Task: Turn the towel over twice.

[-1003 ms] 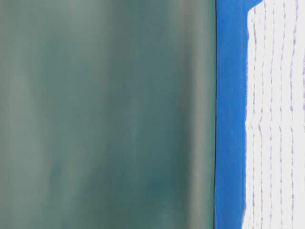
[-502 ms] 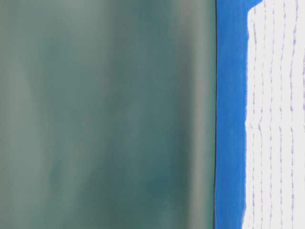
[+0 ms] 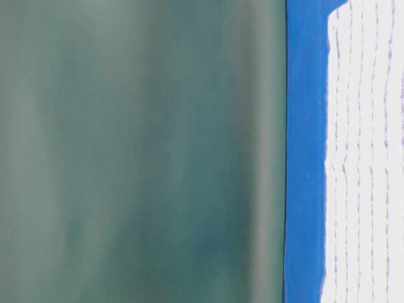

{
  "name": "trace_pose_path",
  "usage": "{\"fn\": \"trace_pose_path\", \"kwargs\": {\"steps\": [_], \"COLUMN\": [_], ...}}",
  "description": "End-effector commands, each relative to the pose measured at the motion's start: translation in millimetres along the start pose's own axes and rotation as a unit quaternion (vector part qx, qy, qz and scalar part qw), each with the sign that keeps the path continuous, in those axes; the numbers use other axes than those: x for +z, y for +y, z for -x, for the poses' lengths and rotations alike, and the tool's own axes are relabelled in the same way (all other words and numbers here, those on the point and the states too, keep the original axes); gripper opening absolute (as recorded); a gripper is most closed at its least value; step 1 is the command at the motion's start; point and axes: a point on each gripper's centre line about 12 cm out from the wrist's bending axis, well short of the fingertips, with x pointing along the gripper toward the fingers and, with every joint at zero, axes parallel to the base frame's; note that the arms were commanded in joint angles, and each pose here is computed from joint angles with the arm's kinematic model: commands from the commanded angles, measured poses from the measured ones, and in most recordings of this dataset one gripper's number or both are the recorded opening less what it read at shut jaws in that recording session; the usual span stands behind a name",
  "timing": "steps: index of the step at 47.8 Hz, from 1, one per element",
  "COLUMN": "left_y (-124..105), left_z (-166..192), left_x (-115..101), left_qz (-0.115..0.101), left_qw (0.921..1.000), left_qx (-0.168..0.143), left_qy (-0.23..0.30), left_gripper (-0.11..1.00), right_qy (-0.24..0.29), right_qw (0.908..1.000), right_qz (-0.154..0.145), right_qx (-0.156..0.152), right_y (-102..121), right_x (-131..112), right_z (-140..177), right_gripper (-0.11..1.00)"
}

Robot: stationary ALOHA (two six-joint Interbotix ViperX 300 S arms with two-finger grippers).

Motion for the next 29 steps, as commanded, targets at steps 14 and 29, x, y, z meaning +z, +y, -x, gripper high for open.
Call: {"fn": "trace_pose_path", "kwargs": {"steps": [14, 29], "left_y": [0.5, 0.5], "left_z": [-0.5, -0.5], "left_x": [3.3, 3.3], "left_qz": [0.000, 0.000], "left_qw": [1.0000, 1.0000], "left_qx": [0.002, 0.002], "left_qy": [-0.006, -0.006], "left_gripper": [0.81, 0.81], "right_qy": [-0.005, -0.004], "right_qw": [1.0000, 1.0000], "right_qz": [-0.003, -0.002], "right_qx": [0.001, 0.004], "right_y": [0.8, 1.7], "right_x": [2.5, 1.9], "right_z": [-0.6, -1.1], "right_gripper": [0.58, 0.57]}}
